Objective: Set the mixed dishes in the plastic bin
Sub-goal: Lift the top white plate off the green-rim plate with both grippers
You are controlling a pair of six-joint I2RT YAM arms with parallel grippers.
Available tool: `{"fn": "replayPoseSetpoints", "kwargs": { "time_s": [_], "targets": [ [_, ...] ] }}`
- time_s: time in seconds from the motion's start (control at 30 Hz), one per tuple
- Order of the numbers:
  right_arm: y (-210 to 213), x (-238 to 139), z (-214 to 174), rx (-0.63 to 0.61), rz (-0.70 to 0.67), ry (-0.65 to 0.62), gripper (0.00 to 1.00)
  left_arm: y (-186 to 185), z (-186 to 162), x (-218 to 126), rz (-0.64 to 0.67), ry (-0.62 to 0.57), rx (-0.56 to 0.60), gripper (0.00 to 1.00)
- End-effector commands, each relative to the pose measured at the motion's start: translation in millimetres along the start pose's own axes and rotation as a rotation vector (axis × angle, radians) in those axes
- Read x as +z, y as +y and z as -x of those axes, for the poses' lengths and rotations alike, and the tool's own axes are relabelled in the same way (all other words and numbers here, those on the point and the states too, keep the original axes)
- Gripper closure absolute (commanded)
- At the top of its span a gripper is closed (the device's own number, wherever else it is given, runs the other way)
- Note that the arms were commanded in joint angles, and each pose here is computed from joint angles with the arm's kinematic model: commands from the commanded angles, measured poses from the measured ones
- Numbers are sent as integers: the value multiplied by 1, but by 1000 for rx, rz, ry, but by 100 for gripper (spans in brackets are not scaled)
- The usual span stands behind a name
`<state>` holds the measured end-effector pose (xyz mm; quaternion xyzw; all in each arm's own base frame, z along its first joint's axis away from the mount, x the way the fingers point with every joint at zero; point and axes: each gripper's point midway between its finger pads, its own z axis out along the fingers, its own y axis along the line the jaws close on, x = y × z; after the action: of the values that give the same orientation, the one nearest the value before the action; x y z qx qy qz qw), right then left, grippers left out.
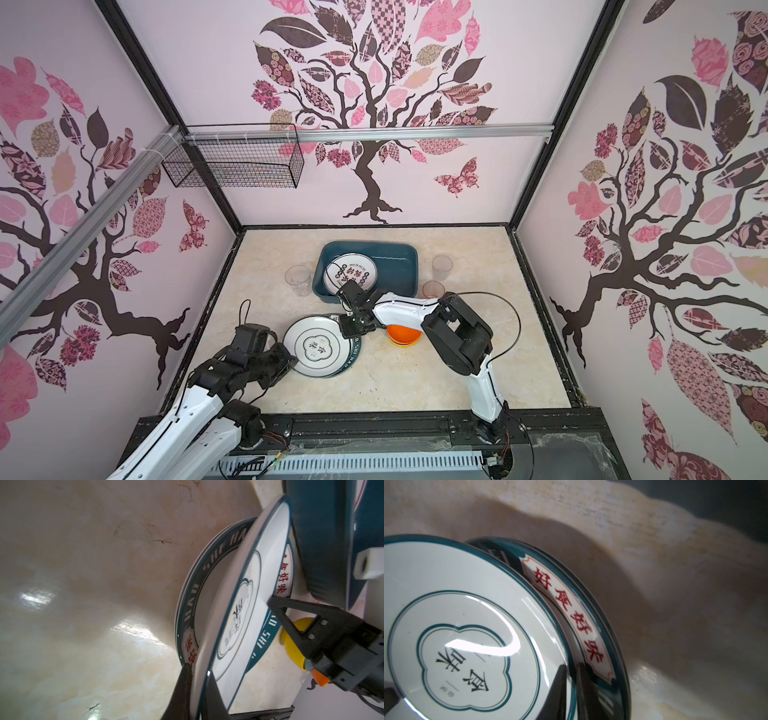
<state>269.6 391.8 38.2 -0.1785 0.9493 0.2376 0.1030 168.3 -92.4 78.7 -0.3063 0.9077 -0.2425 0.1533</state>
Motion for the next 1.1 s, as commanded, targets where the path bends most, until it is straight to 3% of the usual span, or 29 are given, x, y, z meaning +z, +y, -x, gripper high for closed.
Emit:
{"fn": "replayPoseSetpoints", "kwargs": {
  "time_s": [0.0,0.4,0.7,1.07],
  "targets": [
    [6,-1,-6,-19,4,20,82,-1,1,-8,11,-10,6,97],
    [25,-80,21,-9,42,-147,60,-38,11,-39,-105,-48,59,100],
    [9,-145,29,92,135,-279,54,-79,11,-59,-273,-38,112,100],
    [-23,-187,27,229,233,-413,47,-143,19,-72,-473,-15,147,100]
  ]
}}
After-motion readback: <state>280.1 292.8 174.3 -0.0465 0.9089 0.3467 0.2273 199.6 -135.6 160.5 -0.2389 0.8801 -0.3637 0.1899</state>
